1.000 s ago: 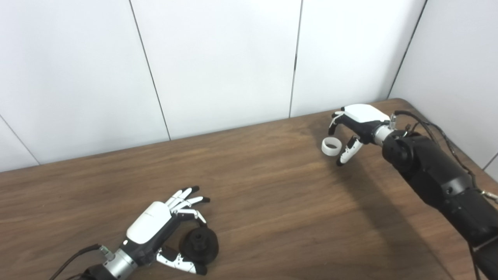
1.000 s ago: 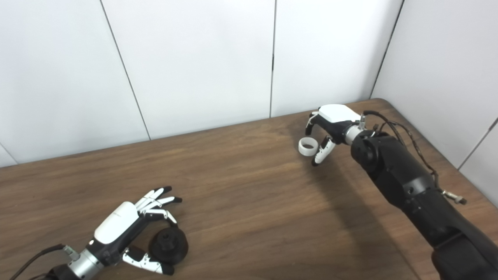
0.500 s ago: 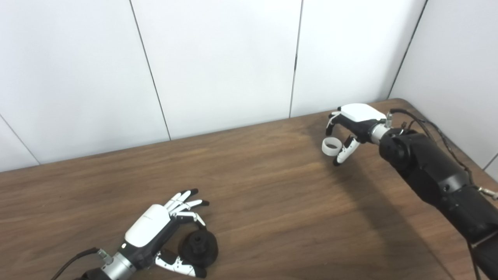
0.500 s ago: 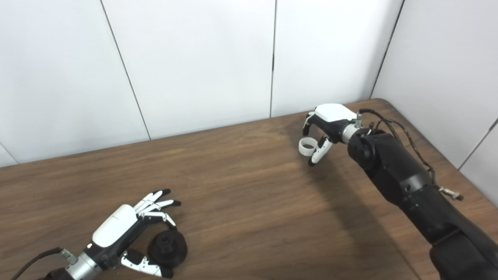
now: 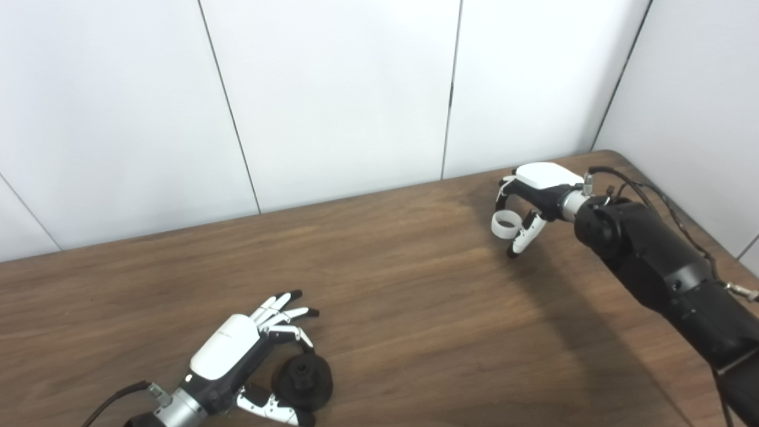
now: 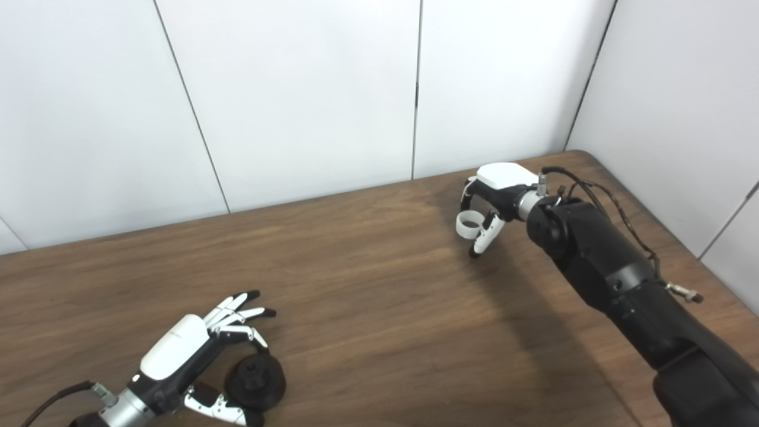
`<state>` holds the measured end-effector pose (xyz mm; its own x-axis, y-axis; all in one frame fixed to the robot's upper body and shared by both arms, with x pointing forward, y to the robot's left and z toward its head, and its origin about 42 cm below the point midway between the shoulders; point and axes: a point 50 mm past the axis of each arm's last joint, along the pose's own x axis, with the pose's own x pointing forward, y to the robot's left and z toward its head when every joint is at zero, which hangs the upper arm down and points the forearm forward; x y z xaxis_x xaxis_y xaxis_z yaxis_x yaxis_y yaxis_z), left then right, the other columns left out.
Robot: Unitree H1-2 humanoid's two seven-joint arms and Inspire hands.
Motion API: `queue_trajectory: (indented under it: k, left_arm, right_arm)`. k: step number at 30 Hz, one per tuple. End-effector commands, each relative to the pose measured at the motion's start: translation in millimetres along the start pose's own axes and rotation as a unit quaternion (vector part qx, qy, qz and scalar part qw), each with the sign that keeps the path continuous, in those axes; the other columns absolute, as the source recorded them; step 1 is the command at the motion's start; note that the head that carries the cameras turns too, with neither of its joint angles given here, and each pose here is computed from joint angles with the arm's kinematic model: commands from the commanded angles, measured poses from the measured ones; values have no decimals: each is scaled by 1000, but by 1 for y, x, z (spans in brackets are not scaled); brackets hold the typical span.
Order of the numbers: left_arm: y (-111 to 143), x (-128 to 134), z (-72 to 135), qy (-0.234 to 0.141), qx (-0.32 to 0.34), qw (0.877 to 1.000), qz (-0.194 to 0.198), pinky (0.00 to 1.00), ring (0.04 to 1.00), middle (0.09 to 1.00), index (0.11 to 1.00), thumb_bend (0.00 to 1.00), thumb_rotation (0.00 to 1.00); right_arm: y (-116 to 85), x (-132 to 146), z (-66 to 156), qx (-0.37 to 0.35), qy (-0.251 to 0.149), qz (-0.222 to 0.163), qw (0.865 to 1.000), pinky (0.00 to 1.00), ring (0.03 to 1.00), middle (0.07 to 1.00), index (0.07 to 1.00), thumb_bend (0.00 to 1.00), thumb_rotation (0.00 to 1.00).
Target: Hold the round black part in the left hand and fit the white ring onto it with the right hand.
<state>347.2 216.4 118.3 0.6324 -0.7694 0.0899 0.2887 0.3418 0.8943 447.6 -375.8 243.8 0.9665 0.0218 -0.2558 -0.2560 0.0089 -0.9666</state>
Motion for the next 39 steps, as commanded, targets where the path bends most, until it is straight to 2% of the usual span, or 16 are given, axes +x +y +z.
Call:
queue_trajectory:
  k: [1,39]
  left_arm:
    - [-6,-10,-2,5,12,999,-41,1000,1000,879,482,524,56]
    - [-3,-12,-1,5,17,999,-42,1000,1000,880,482,525,57]
  right_arm:
    - [-30,-3,-7,-12,5,-38,999,1000,1000,924,672,872,284]
    - [-30,-7,-18,-7,13,-38,999,1000,1000,909,650,863,256]
